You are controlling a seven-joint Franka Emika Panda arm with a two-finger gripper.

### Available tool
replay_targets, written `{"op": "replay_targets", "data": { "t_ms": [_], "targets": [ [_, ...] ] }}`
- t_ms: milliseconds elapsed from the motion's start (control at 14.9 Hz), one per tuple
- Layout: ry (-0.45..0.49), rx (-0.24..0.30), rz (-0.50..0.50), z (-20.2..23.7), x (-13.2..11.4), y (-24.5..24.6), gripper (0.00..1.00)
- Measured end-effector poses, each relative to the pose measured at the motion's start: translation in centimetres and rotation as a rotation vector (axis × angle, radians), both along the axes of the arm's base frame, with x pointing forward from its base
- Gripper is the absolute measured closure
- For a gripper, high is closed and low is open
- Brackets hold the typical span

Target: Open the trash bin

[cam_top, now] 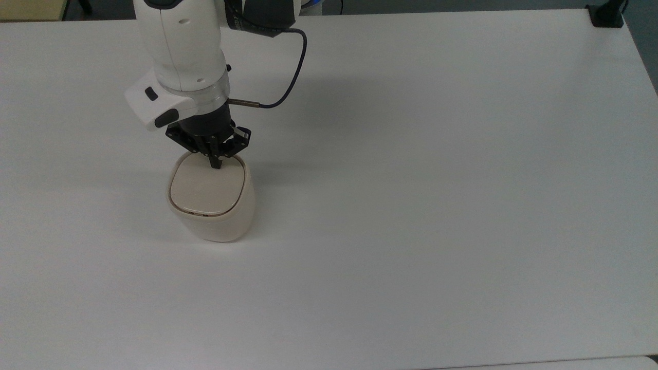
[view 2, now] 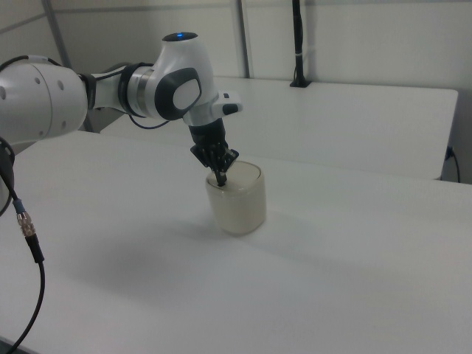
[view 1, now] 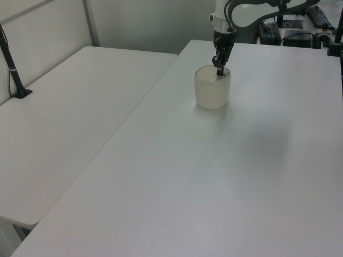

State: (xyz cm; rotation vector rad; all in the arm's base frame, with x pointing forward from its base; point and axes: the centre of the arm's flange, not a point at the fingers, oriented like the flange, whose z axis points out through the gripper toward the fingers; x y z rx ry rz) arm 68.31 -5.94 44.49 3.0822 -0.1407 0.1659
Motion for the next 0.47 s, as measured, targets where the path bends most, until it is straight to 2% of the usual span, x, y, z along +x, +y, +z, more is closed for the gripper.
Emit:
{"op": "replay_targets", "data": {
  "t_ms": [471],
  "targets": [
    [0.002,-0.001,0.001,-0.17,0.06,0.01,0.99]
  ]
}}
